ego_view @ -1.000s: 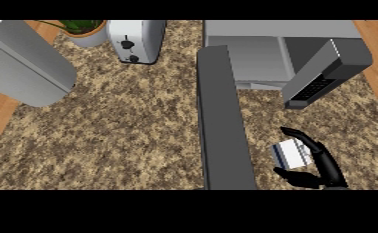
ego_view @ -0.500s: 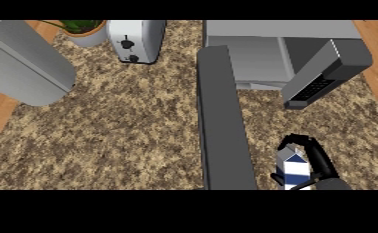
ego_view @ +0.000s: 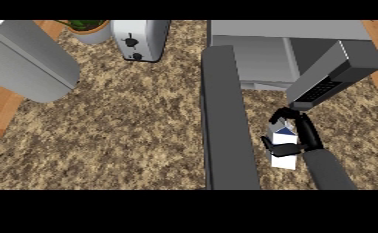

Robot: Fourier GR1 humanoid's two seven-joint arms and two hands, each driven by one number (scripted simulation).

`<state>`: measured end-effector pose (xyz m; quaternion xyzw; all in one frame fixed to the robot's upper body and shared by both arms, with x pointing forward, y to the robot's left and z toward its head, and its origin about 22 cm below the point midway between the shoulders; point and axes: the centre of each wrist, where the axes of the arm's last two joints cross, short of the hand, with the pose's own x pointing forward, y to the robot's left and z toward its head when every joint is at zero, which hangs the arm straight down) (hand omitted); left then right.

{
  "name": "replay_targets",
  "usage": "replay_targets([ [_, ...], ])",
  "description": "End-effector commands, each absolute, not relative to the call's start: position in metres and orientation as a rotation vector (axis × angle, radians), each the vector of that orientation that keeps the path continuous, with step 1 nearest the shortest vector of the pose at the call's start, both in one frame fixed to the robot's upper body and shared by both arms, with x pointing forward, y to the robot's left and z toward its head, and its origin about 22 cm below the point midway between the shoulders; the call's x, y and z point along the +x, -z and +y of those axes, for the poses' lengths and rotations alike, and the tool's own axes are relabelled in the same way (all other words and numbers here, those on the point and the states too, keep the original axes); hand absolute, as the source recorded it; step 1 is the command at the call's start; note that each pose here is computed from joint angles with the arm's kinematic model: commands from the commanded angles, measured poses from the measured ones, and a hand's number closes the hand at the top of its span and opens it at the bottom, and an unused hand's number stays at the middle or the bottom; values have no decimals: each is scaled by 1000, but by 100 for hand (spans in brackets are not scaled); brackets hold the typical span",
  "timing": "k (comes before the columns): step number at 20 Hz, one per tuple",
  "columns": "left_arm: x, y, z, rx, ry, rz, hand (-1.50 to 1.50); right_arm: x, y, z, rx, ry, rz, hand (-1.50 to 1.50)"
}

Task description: Pick up the milk, place it into the microwave and close the microwave

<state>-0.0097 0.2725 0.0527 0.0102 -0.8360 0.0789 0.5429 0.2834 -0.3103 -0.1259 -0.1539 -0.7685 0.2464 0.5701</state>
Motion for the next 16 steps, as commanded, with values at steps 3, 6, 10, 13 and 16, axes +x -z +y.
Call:
replay_targets([
  [3,-17,-55,273,16,-183,-1983,-150,303,119,-294,-284,-561,-1961,150],
  [6,-17,-46,275,15,-207,-1969,-150,316,106,-297,-123,-567,-1976,150],
  [10,-22,-39,278,49,-214,-1965,-150,325,105,-249,-53,-595,-2007,150],
  [13,-17,-54,281,48,-214,-1961,-150,344,82,-239,-133,-582,-2057,150],
  [16,-18,-47,289,54,-218,-1952,-150,360,58,-238,-226,-575,-2052,150],
])
